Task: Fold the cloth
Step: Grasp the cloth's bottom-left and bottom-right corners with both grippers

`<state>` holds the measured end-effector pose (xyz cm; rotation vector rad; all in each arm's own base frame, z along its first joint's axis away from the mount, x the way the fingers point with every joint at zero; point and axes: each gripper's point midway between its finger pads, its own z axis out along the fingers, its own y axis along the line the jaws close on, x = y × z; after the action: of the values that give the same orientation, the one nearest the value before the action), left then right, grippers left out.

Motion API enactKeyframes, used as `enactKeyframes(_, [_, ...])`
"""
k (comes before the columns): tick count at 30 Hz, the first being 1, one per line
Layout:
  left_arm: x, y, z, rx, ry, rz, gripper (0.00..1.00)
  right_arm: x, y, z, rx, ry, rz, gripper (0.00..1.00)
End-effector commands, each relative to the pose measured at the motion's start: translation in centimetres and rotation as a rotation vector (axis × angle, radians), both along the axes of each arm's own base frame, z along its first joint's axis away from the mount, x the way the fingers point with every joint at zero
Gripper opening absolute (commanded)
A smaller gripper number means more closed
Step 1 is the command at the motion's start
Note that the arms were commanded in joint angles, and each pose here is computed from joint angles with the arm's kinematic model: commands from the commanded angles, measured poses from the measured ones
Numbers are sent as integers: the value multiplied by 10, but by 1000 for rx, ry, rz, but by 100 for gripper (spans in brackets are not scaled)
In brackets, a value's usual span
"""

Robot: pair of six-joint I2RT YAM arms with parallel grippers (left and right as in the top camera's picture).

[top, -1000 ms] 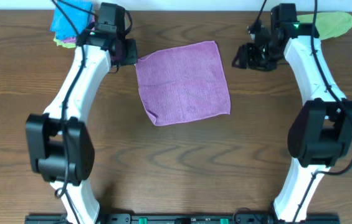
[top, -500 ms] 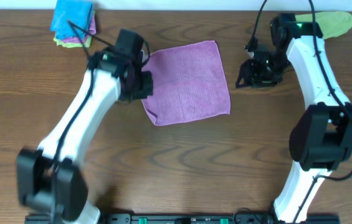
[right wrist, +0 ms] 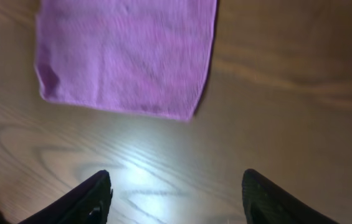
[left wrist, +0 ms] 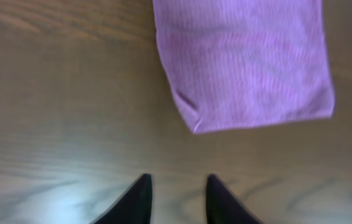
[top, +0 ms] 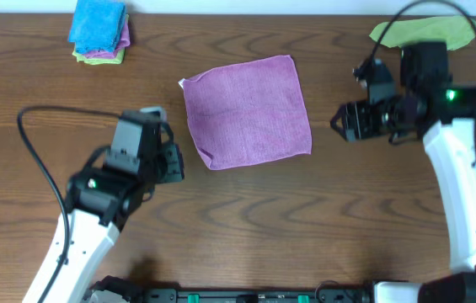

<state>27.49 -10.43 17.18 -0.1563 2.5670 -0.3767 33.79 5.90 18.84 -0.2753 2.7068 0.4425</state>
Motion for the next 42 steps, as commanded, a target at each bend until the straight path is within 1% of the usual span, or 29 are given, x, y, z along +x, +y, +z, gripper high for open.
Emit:
enactKeyframes(1, [-3,-8,-23,-88,15,38,40,-13,3,-36,68,77,-12,62])
enactKeyframes(2, [0,-13,-31,-118,16,40,44,-13,7,-45,102,86,-8,61])
enactKeyframes(4, [5,-21,-45,-167,24,46,47,-12,16,-62,165,111,-20,62])
enactKeyframes(6, [11,-23,-60,-178,47,71,51,-8,22,-76,209,131,-27,62])
enactKeyframes(9, [22,-32,-83,-188,94,59,53,0,30,-94,268,167,-21,60])
enactKeyframes(12, [32,-48,-101,-243,131,40,53,9,38,-110,333,204,-29,55])
enactKeyframes(16, [44,-59,-118,-285,149,33,53,13,39,-130,348,250,-57,56])
enactKeyframes(19, [46,-63,-129,-306,177,42,53,15,39,-139,352,262,-63,57])
enactKeyframes(24, [44,-63,-144,-302,220,59,53,20,37,-142,359,258,-88,59])
enactKeyframes(39, [37,-59,-163,-272,278,76,50,24,34,-146,380,273,-125,57])
enactKeyframes(42, [38,-60,-167,-274,282,79,45,22,34,-147,379,280,-126,56])
